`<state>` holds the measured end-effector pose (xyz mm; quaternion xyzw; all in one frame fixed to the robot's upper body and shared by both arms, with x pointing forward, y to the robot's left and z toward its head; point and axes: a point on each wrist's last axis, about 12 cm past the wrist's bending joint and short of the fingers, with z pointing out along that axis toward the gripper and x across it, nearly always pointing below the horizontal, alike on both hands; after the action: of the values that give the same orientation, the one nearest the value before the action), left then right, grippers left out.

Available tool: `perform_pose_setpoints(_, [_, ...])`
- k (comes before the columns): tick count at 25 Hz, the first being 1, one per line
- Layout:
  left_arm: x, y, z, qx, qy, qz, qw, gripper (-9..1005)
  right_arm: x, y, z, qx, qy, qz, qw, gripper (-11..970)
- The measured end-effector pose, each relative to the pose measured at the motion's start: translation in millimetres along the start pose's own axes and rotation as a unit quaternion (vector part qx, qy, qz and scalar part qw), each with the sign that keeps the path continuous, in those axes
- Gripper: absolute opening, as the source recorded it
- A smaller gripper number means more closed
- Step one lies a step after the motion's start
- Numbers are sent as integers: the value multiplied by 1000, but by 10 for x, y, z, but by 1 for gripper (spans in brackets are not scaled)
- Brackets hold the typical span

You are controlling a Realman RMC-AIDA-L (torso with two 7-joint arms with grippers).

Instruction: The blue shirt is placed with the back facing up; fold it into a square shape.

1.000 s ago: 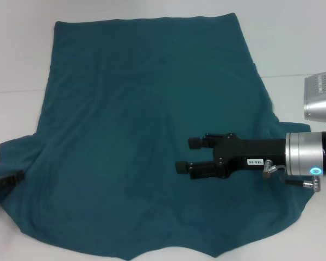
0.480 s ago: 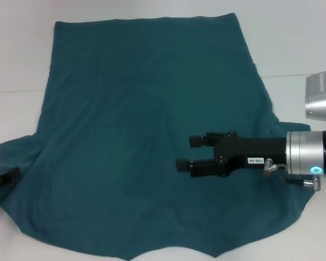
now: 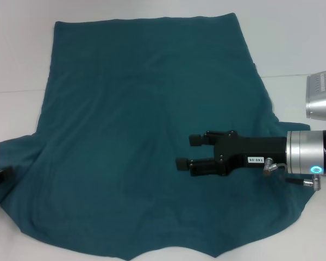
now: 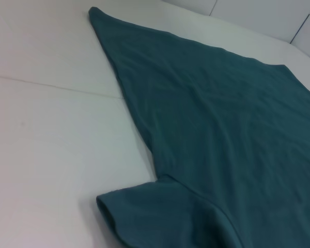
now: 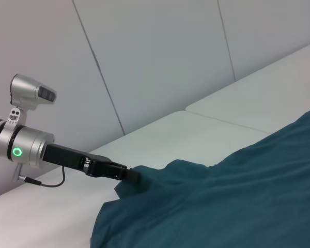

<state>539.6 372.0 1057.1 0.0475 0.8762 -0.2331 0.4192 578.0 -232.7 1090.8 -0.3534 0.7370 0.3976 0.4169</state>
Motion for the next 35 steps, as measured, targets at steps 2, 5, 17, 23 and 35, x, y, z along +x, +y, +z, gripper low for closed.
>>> perform_pose_setpoints(2, [-1,-1,1,0,0,1,1000,435,0,1,2,0,-1,0,1000,913])
perform_pose_setpoints(5, [-3,-3,4,0,1,1,1000,251,0,1,1,0,-1,0,1000,913])
perform_pose_setpoints(17, [-67,50,-37,-16,-3,12,1000,10,-12,9,29,-3,-6,5,1000,913])
perform_pose_setpoints(23, [-157,153,-108,-46,-6,25,999,17,-2,23,84,-6,-8,14,1000,913])
perform_pose_setpoints(35, [-368,179,-101,-61,-20,45,997,31,7,40,148,-10,-10,23,1000,913])
